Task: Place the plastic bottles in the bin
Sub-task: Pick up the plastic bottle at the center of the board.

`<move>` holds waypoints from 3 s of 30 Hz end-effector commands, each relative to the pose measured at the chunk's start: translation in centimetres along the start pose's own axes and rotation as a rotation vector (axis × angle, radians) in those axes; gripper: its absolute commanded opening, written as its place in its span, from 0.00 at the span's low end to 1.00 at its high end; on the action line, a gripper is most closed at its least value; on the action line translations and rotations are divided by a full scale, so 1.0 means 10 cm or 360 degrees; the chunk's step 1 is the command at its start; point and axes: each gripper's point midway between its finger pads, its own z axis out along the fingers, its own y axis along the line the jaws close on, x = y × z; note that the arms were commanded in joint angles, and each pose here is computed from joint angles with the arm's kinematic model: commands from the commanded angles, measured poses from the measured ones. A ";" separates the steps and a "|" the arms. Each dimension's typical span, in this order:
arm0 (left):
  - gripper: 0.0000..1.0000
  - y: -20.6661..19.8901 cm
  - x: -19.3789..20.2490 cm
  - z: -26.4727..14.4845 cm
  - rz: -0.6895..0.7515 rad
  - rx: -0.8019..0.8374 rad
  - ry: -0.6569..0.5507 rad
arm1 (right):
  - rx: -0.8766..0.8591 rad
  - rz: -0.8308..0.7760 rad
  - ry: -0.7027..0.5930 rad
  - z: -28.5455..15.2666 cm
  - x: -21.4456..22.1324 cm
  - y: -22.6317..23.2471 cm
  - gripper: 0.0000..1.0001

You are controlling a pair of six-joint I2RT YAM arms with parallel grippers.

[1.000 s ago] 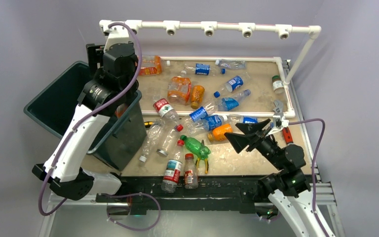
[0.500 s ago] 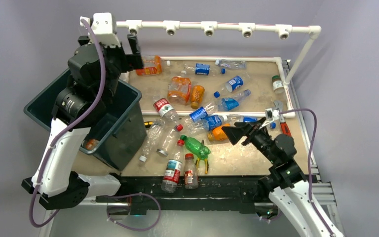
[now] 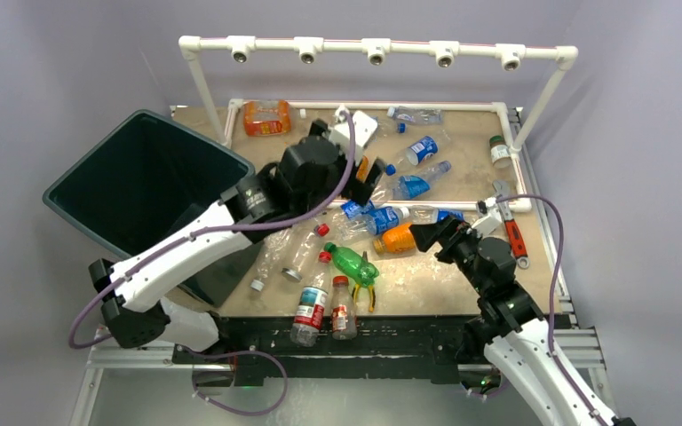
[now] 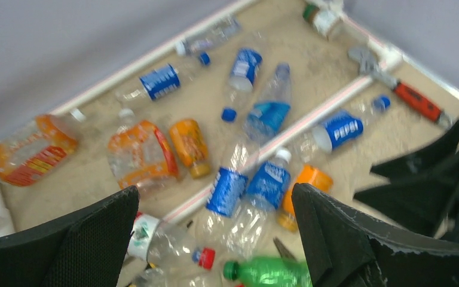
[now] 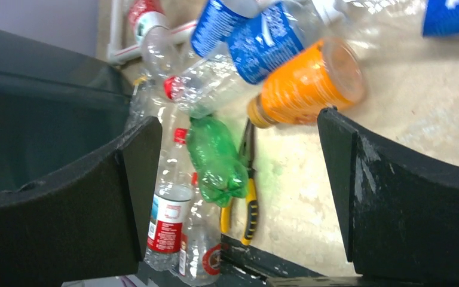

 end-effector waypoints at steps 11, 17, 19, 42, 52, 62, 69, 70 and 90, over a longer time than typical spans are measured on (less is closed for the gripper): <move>0.98 -0.40 0.99 0.01 0.0025 0.0391 -0.0039 | 0.0285 0.0120 0.0061 0.21 0.27 -0.44 0.97; 0.98 -0.52 1.11 0.01 0.0045 0.0420 -0.0005 | 0.0391 0.0197 0.0228 0.33 0.65 -0.69 0.97; 0.98 -0.51 1.11 0.00 0.0051 0.0394 -0.0017 | 0.0363 0.0245 0.0206 0.38 0.66 -0.67 0.97; 0.99 -0.51 1.12 -0.11 0.0144 0.0304 -0.0037 | 0.0318 0.0516 0.0134 0.77 0.79 -0.72 0.82; 0.99 -0.63 1.16 -0.14 0.0169 0.0338 -0.0027 | 0.0273 0.0547 0.0162 0.87 0.89 -0.72 0.65; 0.99 -0.66 1.14 -0.18 0.0169 0.0342 -0.0042 | 0.0145 0.0416 0.0048 0.64 0.60 -0.52 0.37; 0.99 -0.68 0.97 -0.30 0.0068 0.0397 -0.0155 | -0.0290 0.0156 -0.0067 0.26 0.21 0.09 0.36; 0.99 -0.69 0.87 -0.36 0.0026 0.0435 -0.0218 | -0.0378 0.0120 -0.0078 0.20 0.17 0.20 0.36; 0.99 -1.38 0.66 -1.13 -0.0014 0.1343 -0.0526 | -0.1337 -0.0236 -0.0380 -0.88 -0.48 1.48 0.34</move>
